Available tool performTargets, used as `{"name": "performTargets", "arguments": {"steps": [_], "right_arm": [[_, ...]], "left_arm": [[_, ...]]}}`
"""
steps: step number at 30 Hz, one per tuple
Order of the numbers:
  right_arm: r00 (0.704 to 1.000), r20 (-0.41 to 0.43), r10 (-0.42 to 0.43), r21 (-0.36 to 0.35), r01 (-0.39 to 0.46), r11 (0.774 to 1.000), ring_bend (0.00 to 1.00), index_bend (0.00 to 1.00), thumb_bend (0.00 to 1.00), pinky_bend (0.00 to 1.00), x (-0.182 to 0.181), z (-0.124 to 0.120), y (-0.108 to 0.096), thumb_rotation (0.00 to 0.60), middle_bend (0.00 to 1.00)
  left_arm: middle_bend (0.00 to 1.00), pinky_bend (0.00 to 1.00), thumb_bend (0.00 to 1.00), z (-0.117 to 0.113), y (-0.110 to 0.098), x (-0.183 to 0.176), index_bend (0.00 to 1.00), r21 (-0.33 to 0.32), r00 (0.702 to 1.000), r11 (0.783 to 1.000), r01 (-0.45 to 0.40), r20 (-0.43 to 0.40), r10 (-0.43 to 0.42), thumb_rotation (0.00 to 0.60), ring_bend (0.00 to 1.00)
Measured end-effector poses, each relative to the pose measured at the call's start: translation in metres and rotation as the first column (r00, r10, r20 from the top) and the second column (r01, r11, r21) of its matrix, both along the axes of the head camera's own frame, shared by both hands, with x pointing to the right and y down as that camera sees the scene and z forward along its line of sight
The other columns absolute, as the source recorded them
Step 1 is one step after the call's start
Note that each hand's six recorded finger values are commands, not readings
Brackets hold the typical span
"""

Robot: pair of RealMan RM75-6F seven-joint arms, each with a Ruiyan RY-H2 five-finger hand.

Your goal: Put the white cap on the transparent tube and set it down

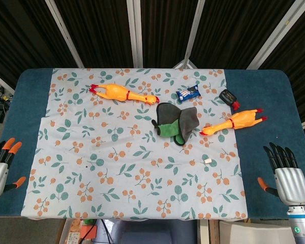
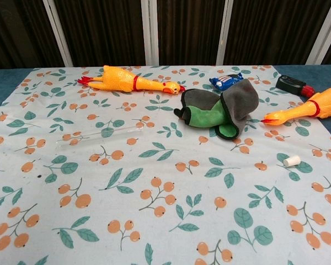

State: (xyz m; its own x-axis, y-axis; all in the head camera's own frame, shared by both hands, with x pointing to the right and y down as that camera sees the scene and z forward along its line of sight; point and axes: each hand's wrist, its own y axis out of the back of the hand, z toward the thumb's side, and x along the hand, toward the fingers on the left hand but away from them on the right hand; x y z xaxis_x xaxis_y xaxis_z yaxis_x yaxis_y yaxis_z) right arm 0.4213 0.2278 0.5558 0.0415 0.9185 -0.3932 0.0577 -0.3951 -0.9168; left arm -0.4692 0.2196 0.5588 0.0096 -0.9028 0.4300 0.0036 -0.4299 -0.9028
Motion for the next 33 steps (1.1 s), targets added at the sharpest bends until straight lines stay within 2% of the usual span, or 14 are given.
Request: {"name": "performTargets", "arguments": {"steps": [12,20,26,33], "right_arm": [[1.0,0.003,0.003,0.002,-0.003,1.0,0.0,0.0,0.31,0.0,0.0,0.002,-0.001,0.6,0.0],[1.0,0.004,0.0,-0.002,0.0,1.0,0.0,0.0,0.31,0.0,0.001,0.005,-0.002,0.6,0.0],[1.0,0.016,0.0,-0.001,0.0,1.0,0.0,0.0,0.31,0.0,-0.002,0.007,-0.003,0.6,0.0],[1.0,0.026,-0.004,-0.002,0.004,1.0,0.0,0.0,0.31,0.0,-0.006,0.012,-0.004,0.6,0.0]], "left_arm": [[0.0,0.0,0.13,0.002,-0.001,-0.001,0.04,-0.012,1.0,1.0,0.014,-0.003,-0.014,0.6,0.0],[0.03,0.0,0.13,0.005,-0.006,0.001,0.11,-0.025,0.999,0.999,0.035,0.001,-0.035,0.6,0.0],[0.12,0.0,0.14,0.009,-0.023,0.011,0.17,-0.02,0.999,0.999,0.04,0.016,-0.04,0.6,0.0],[0.25,0.0,0.22,0.029,-0.055,0.031,0.27,-0.048,0.994,0.993,0.109,0.008,-0.109,0.6,0.0]]}}
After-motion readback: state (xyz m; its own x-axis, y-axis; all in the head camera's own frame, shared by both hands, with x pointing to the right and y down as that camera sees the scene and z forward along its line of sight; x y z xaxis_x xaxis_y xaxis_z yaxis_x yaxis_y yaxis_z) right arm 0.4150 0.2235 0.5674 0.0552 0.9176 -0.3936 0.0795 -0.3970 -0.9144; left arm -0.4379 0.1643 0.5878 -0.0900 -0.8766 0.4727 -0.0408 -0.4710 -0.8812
